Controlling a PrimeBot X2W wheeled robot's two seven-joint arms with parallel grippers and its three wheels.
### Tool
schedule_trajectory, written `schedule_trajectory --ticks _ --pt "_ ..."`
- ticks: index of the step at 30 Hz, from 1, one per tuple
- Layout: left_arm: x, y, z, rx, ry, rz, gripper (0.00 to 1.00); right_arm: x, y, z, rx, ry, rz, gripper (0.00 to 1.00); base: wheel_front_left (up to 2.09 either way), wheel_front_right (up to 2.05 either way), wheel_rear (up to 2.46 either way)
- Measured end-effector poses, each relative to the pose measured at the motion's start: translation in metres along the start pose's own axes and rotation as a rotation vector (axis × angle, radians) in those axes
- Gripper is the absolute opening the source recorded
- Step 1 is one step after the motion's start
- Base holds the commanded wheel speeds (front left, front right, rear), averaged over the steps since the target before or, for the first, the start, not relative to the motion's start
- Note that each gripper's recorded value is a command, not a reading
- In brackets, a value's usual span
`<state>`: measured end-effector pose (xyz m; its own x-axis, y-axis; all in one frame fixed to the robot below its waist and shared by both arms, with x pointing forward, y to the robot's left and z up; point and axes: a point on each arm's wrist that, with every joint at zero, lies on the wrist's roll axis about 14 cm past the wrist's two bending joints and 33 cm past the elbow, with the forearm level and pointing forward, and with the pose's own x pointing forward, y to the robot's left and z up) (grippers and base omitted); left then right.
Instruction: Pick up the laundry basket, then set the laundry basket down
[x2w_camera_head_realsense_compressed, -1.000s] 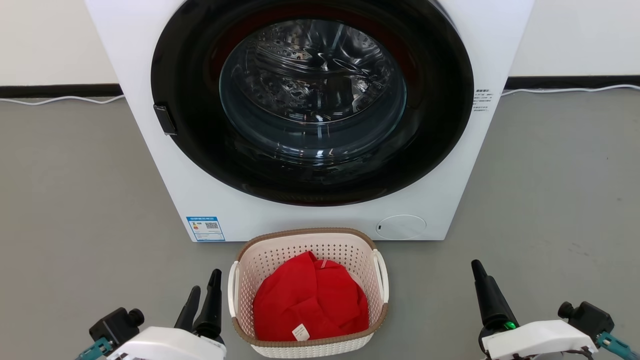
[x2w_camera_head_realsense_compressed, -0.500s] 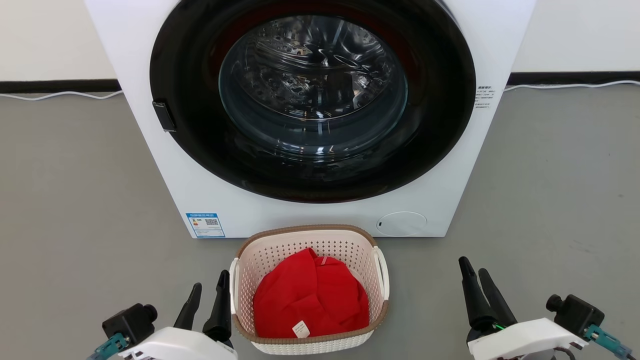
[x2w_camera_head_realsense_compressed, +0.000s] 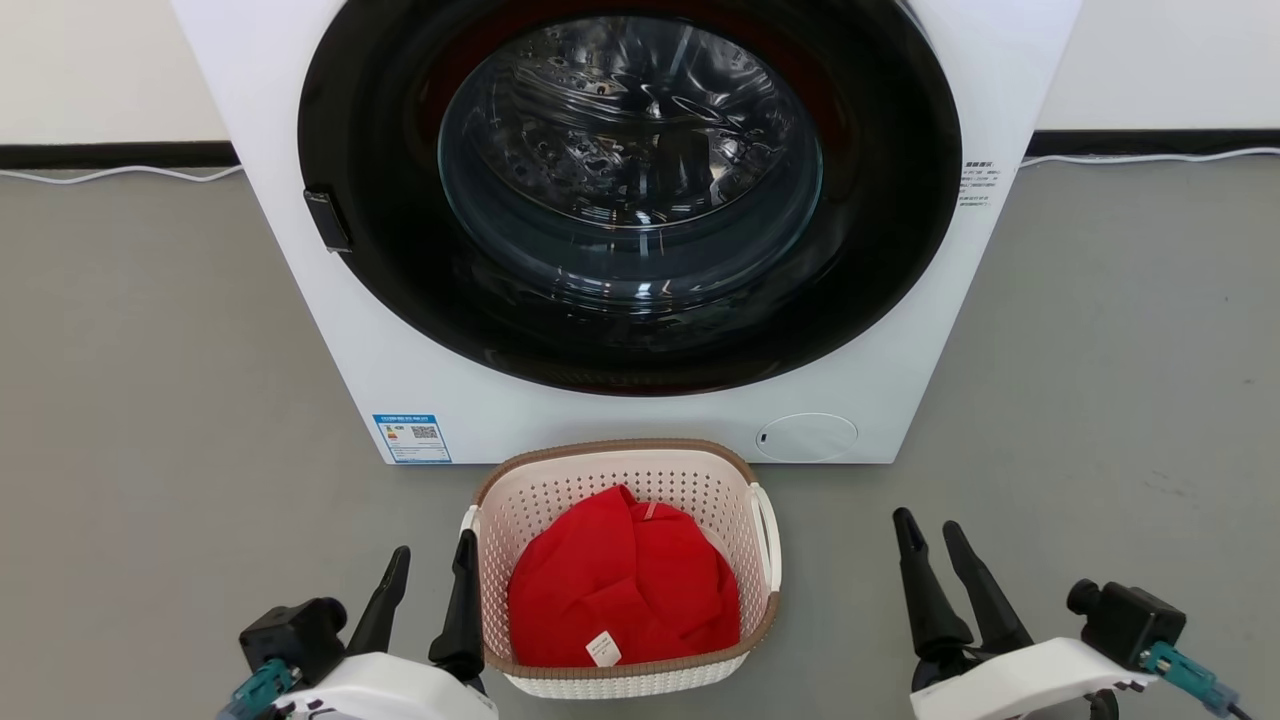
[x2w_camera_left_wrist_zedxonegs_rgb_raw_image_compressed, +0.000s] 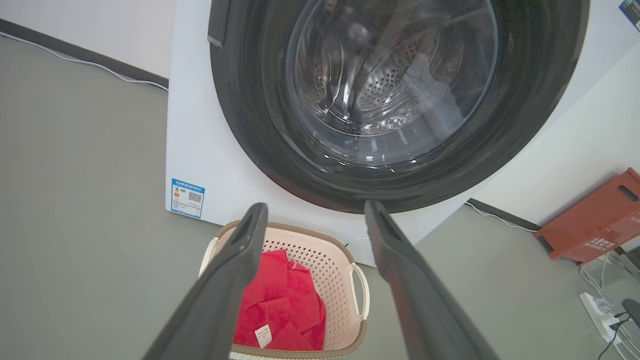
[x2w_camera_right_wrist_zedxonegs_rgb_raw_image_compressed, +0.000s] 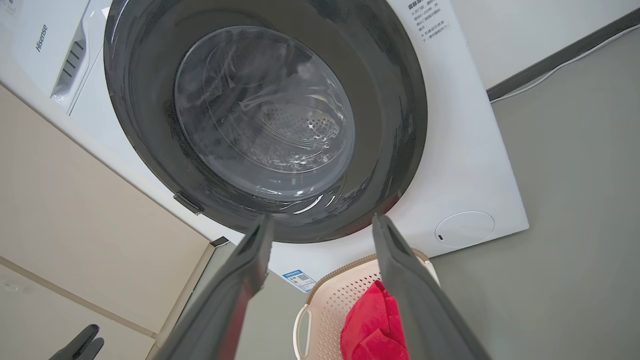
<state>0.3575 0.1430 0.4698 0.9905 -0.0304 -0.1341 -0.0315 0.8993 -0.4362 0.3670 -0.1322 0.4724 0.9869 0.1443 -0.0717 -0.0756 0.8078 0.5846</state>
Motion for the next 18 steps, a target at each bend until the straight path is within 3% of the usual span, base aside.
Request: schedule_trajectory --ticks 18 --pt "0.002 -0.009 0.008 0.189 -0.067 -0.017 1.00 0.004 0.015 -0.005 -0.185 -0.003 0.067 1.00 0.00 0.00 0.00"
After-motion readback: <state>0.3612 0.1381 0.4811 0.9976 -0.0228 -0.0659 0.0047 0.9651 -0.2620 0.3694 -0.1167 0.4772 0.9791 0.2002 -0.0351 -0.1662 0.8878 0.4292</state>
